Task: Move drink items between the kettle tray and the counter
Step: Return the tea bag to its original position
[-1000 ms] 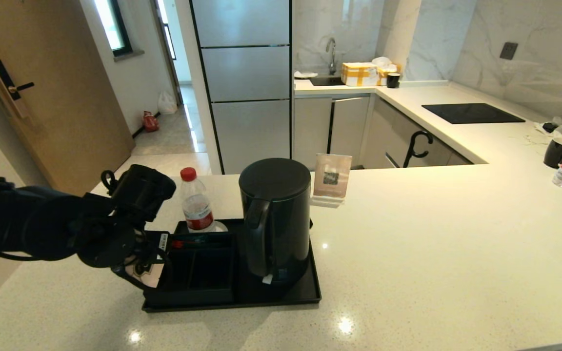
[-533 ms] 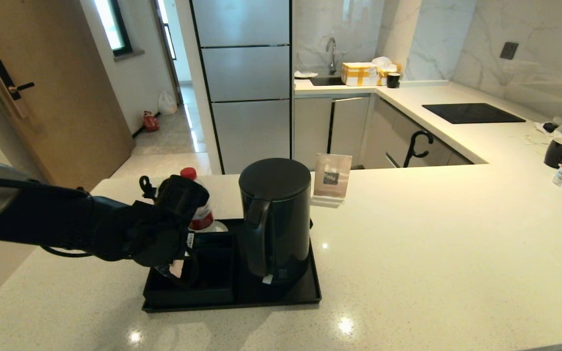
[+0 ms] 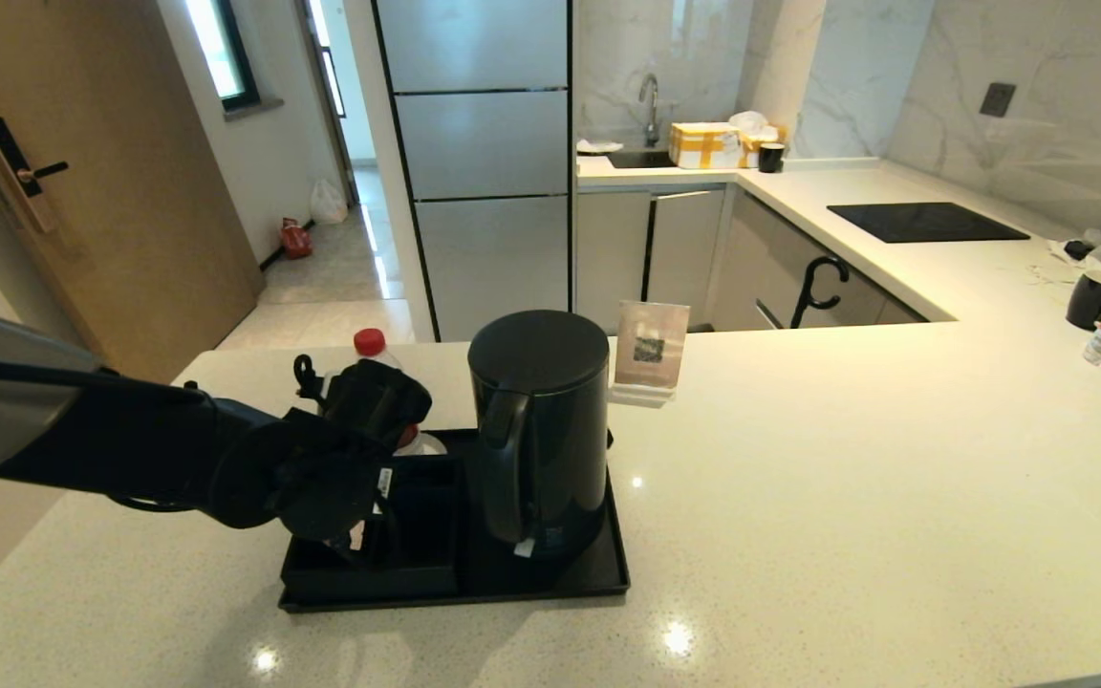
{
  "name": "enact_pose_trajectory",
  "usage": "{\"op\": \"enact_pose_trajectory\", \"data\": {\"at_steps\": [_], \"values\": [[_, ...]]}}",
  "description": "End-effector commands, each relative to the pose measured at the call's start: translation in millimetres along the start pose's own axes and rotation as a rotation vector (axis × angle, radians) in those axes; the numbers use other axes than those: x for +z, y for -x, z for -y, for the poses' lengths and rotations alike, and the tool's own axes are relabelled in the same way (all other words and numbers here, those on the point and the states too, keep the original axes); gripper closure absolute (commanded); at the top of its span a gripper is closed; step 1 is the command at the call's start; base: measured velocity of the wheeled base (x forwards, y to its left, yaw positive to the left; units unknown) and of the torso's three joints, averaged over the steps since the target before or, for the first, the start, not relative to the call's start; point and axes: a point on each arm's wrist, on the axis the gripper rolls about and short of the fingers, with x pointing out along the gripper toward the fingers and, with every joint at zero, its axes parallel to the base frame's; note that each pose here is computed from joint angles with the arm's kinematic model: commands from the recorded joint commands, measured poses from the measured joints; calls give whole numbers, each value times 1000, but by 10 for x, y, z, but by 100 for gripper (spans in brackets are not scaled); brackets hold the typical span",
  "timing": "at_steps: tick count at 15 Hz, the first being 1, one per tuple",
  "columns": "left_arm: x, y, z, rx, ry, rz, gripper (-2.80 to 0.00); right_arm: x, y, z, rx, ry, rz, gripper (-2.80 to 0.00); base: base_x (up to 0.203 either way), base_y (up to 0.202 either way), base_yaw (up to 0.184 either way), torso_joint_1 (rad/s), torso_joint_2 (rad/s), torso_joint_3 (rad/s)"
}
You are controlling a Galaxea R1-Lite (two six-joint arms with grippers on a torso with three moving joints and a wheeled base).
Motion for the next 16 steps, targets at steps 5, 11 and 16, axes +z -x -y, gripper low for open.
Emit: {"op": "enact_pose_trajectory", "data": {"at_steps": [5,11,16], "values": [[11,74,-57,-3,16,14,0,-1,-1,0,0,0,-2,0,0,0,0,0,0,0],[4,75,-60,-3,42,12,0,1,-1,0,0,0,-1,0,0,0,0,0,0,0],[6,73,-57,-3,42,12,0,-1,-1,0,0,0,-2,0,0,0,0,0,0,0]]}}
